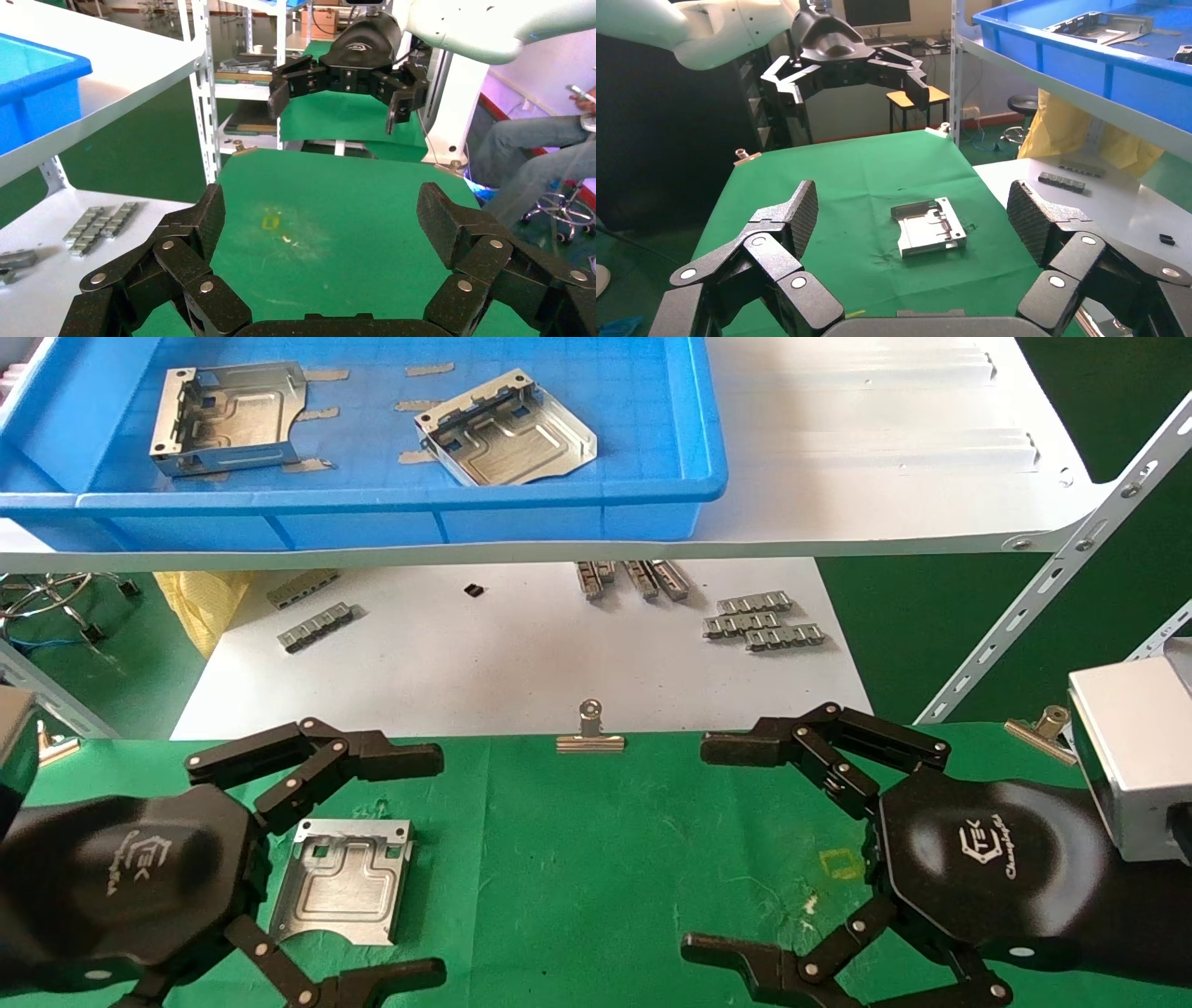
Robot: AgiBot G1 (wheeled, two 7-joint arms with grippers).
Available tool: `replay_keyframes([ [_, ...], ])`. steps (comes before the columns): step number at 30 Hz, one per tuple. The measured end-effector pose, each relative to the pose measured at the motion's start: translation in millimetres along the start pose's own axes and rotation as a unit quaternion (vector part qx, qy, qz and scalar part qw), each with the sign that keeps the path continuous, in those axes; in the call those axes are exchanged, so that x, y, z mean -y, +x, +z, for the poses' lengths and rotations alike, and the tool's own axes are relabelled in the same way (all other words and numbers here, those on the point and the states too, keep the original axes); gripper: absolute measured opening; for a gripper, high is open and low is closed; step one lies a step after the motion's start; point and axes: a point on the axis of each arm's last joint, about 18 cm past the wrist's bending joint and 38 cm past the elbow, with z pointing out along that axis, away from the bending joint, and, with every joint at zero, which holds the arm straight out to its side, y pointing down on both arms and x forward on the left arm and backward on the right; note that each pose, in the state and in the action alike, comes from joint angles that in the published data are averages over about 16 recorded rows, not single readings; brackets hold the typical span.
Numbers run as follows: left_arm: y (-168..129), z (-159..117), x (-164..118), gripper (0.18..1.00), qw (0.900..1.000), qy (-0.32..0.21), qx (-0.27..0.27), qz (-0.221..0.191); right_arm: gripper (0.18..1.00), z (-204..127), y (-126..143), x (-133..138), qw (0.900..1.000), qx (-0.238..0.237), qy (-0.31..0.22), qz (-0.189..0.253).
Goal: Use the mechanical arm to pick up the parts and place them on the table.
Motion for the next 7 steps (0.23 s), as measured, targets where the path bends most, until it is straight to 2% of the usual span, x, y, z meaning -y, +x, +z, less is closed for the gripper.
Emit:
replay_keyframes([
  [7,1.5,-0.1,1.2,1.001,1.0000,0.001,0.000,0.001,1.001,0.0,0.0,0.0,1.000,0.000,0.000,0.000],
])
